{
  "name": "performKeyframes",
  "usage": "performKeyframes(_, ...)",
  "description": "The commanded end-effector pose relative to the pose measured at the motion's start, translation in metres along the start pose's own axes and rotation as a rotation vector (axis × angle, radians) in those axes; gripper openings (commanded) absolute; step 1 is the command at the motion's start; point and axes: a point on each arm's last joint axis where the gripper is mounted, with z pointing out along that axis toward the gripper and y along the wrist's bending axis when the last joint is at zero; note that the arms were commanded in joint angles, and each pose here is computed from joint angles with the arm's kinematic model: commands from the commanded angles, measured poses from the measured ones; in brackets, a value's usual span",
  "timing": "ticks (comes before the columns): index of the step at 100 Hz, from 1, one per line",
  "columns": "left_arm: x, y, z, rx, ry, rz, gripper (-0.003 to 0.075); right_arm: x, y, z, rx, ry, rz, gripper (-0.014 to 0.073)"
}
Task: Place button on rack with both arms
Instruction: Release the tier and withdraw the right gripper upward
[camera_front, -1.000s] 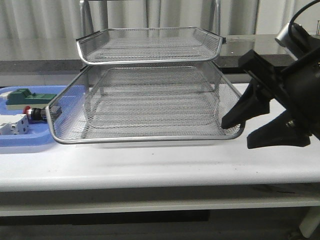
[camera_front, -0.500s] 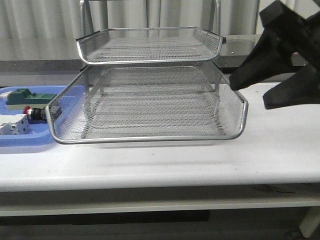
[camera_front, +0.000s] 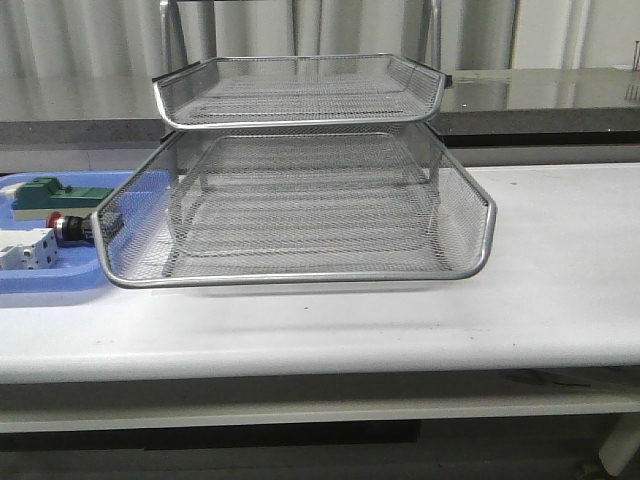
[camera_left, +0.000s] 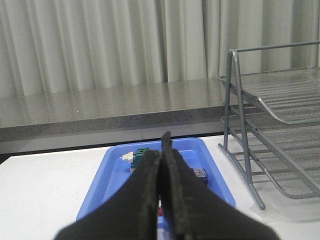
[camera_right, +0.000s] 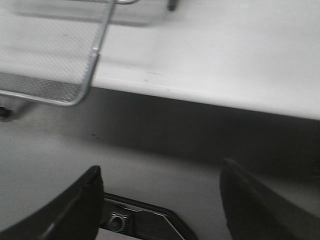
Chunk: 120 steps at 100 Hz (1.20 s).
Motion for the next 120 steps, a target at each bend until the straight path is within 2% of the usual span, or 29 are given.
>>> performKeyframes(1,0.003,-0.001,-0.002,0.007,-0.071,-0.009,-0.002,-0.009,-0.007,-0.029,0.12,-0.07,0.021,0.0501)
performKeyframes(16,0.003,-0.001,-0.002,0.007,-0.071,-0.009,-0.002,0.0,-0.011,-0.057,0.196,-0.088,0.019,0.05)
performKeyframes(51,0.003,-0.001,-0.002,0.007,-0.071,-0.009,-0.002,0.028,-0.009,-0.1,0.194,-0.184,0.02,0.05)
performKeyframes(59,0.003,-0.001,-0.002,0.007,-0.071,-0.009,-0.002,0.031,-0.009,-0.104,0.192,-0.203,0.02,0.0475)
performKeyframes(67,0.003,-0.001,-0.002,0.007,-0.071,-0.009,-0.002,0.032,-0.008,-0.106,0.191,-0.212,0.02,0.0409)
performKeyframes(94,0.003,-0.001,-0.002,0.007,-0.071,-0.009,-0.002,0.032,-0.008,-0.106,0.191,-0.213,0.02,0.0016)
performKeyframes(102,0.003,-0.001,-0.002,0.007,-0.071,-0.009,-0.002,0.032,-0.008,-0.106,0.191,-0.212,0.02,-0.0074)
performKeyframes(120,0.003,-0.001,-0.002,0.007,-0.071,-0.009,-0.002,0.032,-0.008,-0.106,0.191,-0.208,0.02,-0.0066)
